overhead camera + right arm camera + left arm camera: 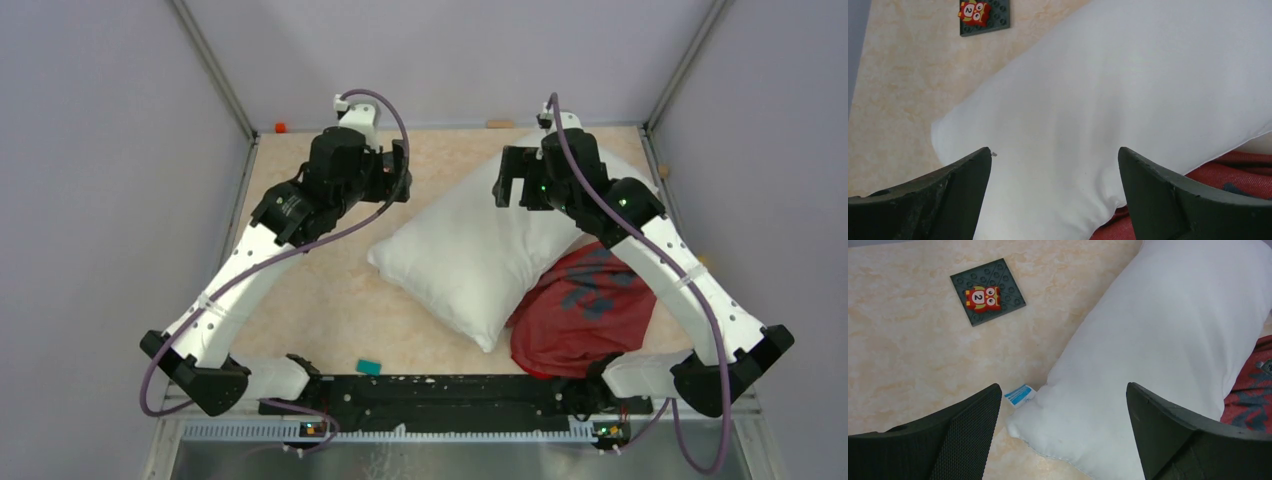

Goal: Put the pillow into the pillowcase

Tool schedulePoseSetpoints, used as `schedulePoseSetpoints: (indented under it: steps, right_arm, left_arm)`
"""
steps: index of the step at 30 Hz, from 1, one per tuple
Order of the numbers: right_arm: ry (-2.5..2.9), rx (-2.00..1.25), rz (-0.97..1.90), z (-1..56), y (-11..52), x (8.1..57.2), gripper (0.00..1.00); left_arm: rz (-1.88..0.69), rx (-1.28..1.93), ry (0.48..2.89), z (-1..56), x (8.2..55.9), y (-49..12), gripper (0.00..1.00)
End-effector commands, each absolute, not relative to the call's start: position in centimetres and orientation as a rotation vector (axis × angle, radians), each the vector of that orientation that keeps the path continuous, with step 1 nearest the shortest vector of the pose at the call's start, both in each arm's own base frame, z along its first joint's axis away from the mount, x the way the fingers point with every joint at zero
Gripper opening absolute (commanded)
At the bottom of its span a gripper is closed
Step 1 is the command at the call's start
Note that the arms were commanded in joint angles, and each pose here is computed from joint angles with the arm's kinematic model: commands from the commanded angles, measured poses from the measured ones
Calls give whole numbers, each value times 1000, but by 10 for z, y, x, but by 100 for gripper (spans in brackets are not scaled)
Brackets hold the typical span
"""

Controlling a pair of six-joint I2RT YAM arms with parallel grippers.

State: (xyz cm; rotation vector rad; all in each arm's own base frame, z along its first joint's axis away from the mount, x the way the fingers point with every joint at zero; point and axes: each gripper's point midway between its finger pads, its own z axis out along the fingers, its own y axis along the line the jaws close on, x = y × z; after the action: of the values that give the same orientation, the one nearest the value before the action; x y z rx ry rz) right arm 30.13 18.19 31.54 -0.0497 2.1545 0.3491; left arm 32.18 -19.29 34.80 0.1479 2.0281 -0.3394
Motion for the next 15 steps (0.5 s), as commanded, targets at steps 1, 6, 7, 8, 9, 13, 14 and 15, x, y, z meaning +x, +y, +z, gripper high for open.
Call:
schedulePoseSetpoints:
  steps: [1,6,7,8,9,13,14,15]
  right_arm:
    - [2100,-39,332,332,171,298,96]
    - [2105,-35,303,330,166,296,96]
    - [2107,-33,296,329,165,296,96]
    - [2108,-31,290,328,163,296,96]
    - [2110,-28,282,327,162,296,96]
    - [2118,-24,261,322,159,295,96]
    - [2121,-17,244,319,157,296,96]
    - [2132,-11,216,315,154,297,96]
  left_arm:
    - [-370,104,1948,368,318,-185,99]
    - [-398,123,1984,356,317,-193,99]
    - [-409,126,1991,351,317,-196,99]
    - [-431,139,1995,348,316,-200,99]
    - [-453,159,1997,346,315,-205,99]
    - [-540,193,2049,323,314,-226,99]
    - [-565,205,2060,316,314,-234,99]
    - [-582,220,2075,308,313,-242,99]
